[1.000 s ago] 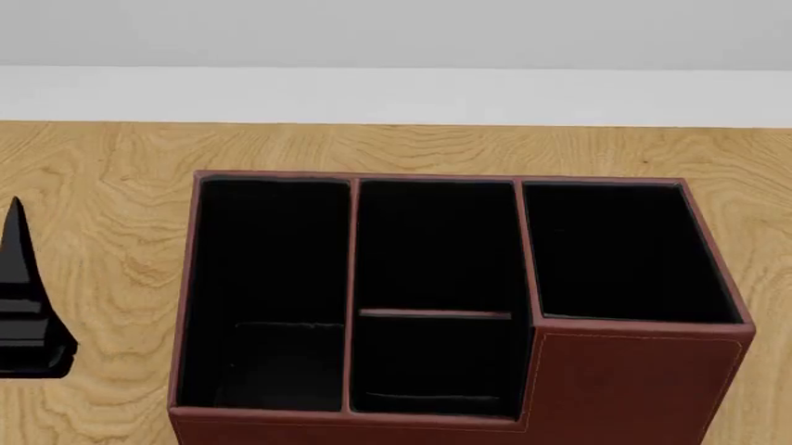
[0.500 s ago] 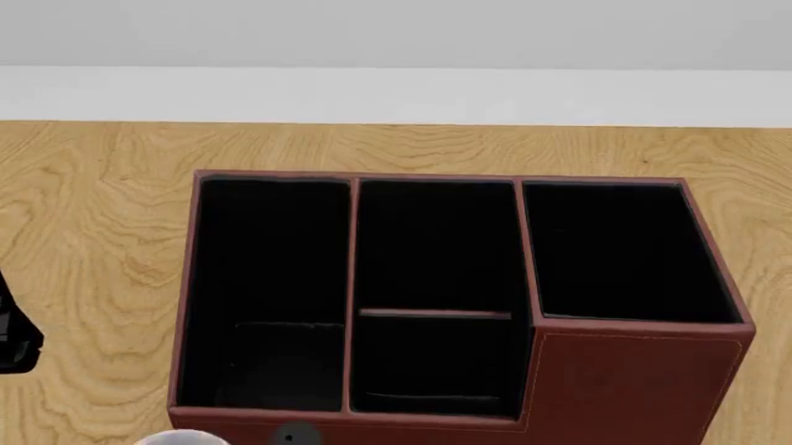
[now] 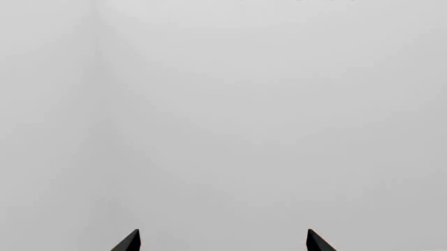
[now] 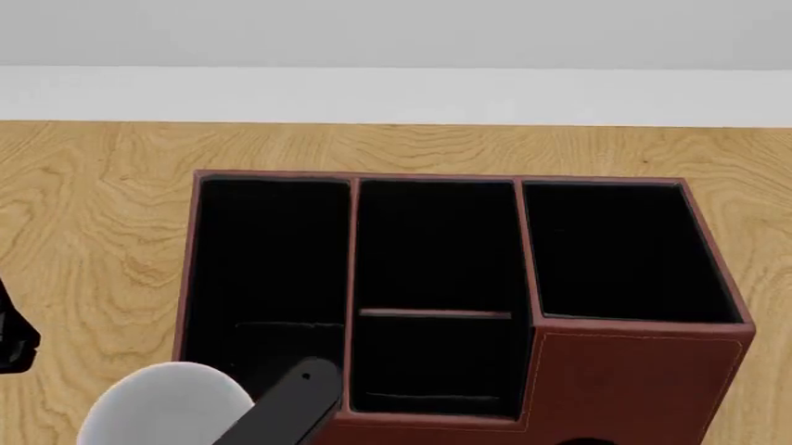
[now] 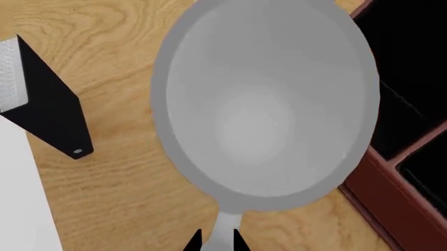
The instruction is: Pick up the white mug and place it to the right of the caddy.
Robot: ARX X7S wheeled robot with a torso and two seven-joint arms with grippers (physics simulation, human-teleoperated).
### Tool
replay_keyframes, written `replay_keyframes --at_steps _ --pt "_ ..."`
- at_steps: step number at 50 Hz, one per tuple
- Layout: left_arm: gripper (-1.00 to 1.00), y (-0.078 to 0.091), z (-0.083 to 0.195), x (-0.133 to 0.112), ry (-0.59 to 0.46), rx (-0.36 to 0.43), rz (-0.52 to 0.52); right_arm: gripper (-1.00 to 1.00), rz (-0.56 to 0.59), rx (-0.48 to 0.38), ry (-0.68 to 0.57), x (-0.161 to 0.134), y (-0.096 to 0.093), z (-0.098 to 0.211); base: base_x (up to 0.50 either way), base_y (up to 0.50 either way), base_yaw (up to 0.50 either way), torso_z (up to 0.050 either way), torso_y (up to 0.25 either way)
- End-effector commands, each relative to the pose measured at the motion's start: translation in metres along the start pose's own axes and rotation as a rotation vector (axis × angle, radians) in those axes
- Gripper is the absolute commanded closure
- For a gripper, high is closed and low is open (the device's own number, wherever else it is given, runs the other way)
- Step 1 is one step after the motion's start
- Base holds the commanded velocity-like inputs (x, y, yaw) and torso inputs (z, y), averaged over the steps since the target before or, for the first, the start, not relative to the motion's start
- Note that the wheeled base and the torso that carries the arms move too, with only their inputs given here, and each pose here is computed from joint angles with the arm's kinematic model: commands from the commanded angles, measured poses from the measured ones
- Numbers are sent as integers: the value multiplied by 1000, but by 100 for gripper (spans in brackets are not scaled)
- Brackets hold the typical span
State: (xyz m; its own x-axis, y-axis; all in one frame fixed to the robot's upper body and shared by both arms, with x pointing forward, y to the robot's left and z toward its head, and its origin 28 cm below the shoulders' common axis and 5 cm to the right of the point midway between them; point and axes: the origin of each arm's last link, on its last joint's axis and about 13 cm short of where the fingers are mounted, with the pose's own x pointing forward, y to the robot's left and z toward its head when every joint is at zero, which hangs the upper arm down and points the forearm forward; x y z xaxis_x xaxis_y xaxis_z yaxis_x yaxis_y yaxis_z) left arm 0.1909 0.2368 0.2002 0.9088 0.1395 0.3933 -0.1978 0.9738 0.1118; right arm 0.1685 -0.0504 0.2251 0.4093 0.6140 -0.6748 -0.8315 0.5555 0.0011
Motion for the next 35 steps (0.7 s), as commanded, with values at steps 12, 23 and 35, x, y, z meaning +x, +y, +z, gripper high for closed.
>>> replay_keyframes --at_steps 12,23,35 --pt "-100 0 1 1 -5 -3 2 100 -77 -8 -61 -26 -2 6 0 0 0 0 0" --pt "-100 1 1 0 -7 -6 0 100 -130 2 -85 -40 -6 7 0 0 0 0 1" --pt "-100 1 2 -1 -9 -8 1 100 -169 18 -106 -50 -10 10 0 0 0 0 0"
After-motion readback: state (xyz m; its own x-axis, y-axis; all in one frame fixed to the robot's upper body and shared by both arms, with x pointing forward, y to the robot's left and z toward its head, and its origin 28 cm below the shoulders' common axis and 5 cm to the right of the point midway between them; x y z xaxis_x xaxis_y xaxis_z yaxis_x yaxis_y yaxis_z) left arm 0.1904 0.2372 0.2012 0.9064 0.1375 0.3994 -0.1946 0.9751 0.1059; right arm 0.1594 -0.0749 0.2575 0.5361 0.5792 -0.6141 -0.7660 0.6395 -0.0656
